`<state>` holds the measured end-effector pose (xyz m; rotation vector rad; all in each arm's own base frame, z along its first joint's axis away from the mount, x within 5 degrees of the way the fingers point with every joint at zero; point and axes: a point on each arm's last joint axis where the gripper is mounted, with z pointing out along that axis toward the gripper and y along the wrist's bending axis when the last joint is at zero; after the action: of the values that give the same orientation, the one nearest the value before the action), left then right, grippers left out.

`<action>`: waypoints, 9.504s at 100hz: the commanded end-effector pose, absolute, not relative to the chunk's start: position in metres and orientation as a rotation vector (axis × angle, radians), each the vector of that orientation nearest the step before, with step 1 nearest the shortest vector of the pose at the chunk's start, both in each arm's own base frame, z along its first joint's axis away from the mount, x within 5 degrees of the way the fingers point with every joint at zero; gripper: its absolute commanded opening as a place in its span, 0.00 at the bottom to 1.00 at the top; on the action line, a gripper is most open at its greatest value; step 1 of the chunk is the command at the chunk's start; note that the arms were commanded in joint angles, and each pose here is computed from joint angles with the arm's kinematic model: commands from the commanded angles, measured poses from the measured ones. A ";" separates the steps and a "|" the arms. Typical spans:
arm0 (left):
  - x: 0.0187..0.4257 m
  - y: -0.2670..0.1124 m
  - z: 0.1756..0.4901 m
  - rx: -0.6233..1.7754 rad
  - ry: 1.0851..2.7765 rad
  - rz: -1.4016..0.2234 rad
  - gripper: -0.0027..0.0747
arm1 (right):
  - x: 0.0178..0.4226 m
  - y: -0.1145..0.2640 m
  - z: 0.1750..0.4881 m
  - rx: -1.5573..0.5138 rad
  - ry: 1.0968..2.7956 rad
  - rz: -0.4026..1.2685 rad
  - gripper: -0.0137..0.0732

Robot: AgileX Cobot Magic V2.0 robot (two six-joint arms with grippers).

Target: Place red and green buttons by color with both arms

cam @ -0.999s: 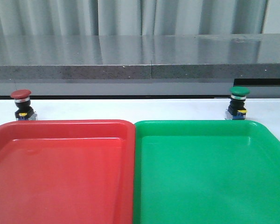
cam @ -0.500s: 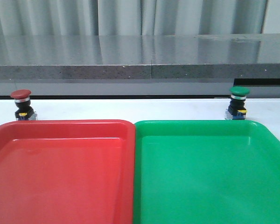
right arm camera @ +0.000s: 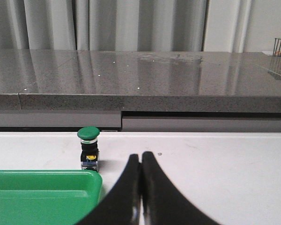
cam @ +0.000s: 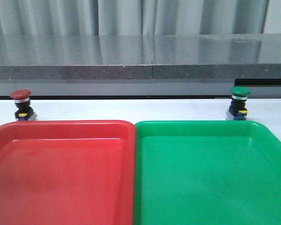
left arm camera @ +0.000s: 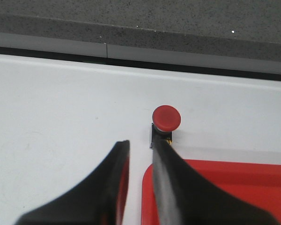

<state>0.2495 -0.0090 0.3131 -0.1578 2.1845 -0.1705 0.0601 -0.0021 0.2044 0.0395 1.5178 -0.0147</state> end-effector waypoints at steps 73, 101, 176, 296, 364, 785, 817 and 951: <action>0.408 -0.053 0.268 -0.027 2.511 -0.230 0.78 | 0.059 -0.002 0.217 0.034 1.434 -0.026 0.08; 0.420 -0.054 0.236 -0.034 2.571 -0.222 0.78 | 0.059 -0.002 0.217 0.034 1.434 -0.026 0.08; 0.411 -0.067 0.273 -0.036 2.433 -0.260 0.30 | 0.059 -0.002 0.217 0.034 1.434 -0.026 0.08; 0.218 -0.135 0.202 0.023 2.577 -0.413 0.31 | 0.059 -0.002 0.217 0.034 1.434 -0.026 0.08; 0.207 -0.126 0.257 0.037 2.301 -0.551 0.73 | 0.059 -0.002 0.217 0.034 1.434 -0.026 0.08; 0.053 -0.005 0.211 -0.008 1.462 -0.146 0.01 | 0.219 -0.004 0.357 0.119 2.134 0.071 0.28; 0.053 -0.005 0.211 -0.008 1.462 -0.146 0.01 | 0.310 0.026 0.339 0.047 2.278 0.148 0.77; 0.053 -0.005 0.211 -0.008 1.462 -0.146 0.01 | 0.413 0.072 0.288 0.041 2.562 0.162 0.42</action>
<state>0.0560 -0.0050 0.2047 0.0031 1.5713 -0.1364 0.4268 0.0674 0.2253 0.0422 2.7268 0.1523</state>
